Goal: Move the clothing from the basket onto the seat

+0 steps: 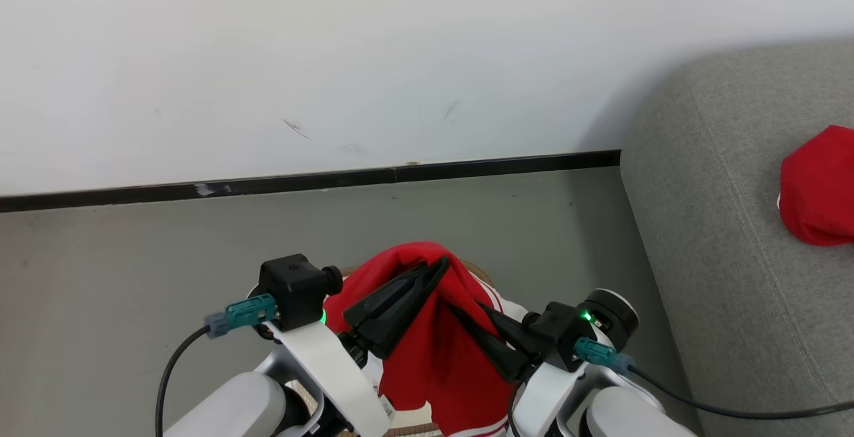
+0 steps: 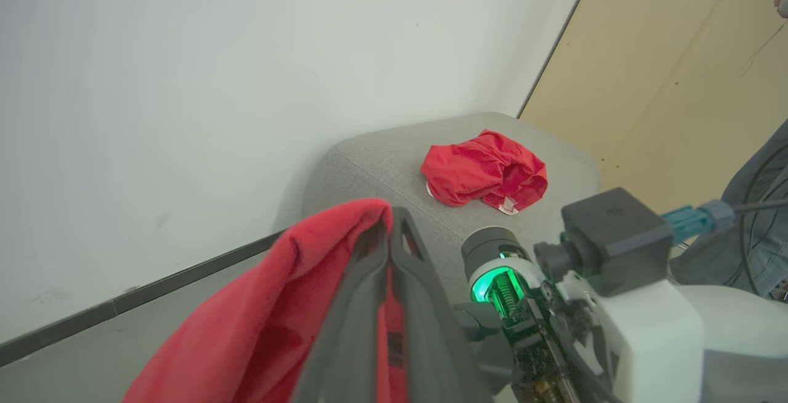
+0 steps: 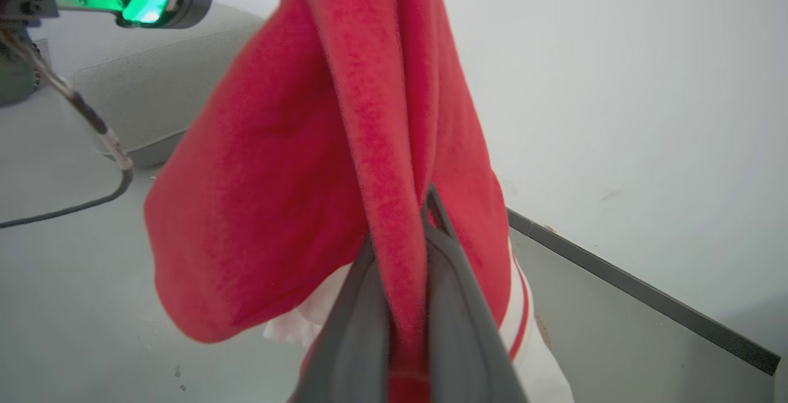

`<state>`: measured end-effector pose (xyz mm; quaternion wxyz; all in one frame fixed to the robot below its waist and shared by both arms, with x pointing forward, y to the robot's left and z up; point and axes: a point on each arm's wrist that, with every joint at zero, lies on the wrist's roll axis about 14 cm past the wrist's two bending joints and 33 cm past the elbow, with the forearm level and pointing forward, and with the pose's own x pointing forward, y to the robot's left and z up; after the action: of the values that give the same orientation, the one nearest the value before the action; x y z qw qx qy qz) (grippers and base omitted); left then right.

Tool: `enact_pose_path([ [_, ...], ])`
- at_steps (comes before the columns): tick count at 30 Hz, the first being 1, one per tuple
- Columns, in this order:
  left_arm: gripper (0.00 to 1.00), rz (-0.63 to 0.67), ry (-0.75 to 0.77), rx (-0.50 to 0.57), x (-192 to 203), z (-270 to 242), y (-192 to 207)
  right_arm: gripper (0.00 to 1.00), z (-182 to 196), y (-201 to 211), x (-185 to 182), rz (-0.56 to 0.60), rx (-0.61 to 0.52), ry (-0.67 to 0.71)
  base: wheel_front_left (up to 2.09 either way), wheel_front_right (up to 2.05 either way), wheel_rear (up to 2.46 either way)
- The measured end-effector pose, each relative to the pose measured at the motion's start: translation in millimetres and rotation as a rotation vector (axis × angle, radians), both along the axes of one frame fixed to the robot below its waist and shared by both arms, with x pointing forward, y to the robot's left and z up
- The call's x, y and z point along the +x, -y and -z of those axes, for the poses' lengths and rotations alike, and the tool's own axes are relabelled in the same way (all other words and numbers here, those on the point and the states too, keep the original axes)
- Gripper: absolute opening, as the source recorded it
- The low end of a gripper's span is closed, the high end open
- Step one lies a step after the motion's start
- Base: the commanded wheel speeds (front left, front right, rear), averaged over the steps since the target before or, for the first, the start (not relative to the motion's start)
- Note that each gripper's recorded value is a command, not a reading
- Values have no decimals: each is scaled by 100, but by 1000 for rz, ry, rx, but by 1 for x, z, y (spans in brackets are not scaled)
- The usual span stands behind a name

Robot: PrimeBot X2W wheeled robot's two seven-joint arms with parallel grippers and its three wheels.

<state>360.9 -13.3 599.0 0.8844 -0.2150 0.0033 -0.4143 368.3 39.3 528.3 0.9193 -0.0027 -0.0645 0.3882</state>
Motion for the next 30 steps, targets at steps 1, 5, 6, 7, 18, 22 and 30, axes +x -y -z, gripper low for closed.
enact_pose_path([
  [1,11,-2,-12,0,0,2,0,0,2,1,-1,4,5,-11,0,0,0],
  [5,25,-20,-36,1,2,8,-4,0,6,8,2,32,33,-45,0,0,0],
  [6,33,-23,-40,2,2,9,-5,0,6,10,3,42,48,-56,0,0,0],
  [7,44,-23,-42,0,2,9,-5,0,6,12,5,52,63,-68,0,0,0],
  [18,100,-76,-61,-15,7,16,-16,0,7,41,19,153,100,-91,0,0,0],
  [22,100,-85,-55,-25,7,17,-18,0,3,54,25,185,99,-74,0,0,0],
  [30,100,-104,-38,-6,4,23,-22,0,-7,77,32,246,93,-31,0,0,0],
])
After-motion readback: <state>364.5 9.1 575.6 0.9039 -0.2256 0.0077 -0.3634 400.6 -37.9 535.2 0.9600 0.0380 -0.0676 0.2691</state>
